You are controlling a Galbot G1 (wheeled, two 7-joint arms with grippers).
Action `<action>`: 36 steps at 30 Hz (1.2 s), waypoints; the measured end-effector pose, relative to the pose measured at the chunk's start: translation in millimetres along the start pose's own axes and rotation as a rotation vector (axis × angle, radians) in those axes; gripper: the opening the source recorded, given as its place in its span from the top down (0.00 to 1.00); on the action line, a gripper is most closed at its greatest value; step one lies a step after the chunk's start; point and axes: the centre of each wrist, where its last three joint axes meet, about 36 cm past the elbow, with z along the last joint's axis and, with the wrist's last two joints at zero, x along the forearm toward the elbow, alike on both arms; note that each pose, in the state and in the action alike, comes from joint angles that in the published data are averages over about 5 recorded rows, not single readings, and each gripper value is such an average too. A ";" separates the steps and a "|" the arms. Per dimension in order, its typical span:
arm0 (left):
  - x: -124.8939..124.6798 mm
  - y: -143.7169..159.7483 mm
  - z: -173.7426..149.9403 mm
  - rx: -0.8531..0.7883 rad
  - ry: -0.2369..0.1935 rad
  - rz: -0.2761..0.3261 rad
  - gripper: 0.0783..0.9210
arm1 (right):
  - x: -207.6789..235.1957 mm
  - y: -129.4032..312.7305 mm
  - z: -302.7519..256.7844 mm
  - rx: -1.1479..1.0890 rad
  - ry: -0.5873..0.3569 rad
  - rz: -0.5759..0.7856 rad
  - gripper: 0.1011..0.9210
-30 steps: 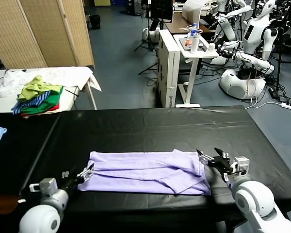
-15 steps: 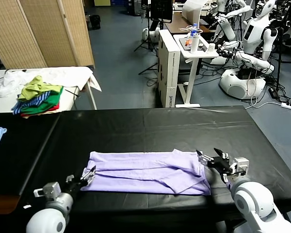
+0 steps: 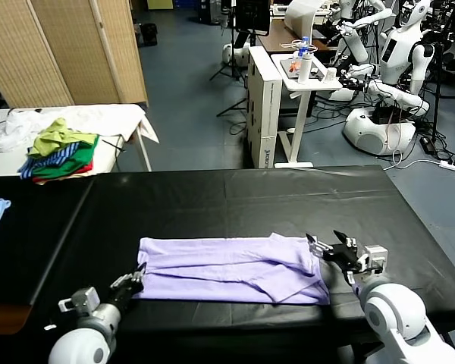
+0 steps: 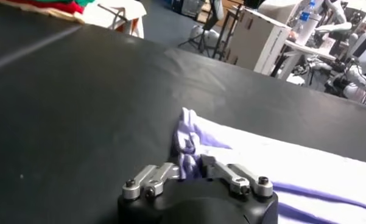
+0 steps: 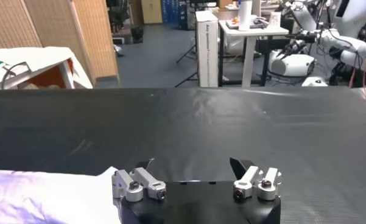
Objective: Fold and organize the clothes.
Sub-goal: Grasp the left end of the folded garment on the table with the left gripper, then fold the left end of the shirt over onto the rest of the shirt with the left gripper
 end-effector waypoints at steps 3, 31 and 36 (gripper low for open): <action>2.9 1.3 -2.1 -0.041 -0.013 -0.018 0.89 | 0.8 -1.4 0.2 -0.001 -0.004 0.004 0.02; 60.0 83.0 -94.0 -0.391 -0.142 -0.226 0.89 | 7.9 -7.0 13.0 -0.021 -0.013 0.027 0.02; 59.2 41.4 -79.7 -0.269 -0.126 -0.128 0.89 | 13.4 -11.7 17.6 -0.014 -0.007 0.047 0.02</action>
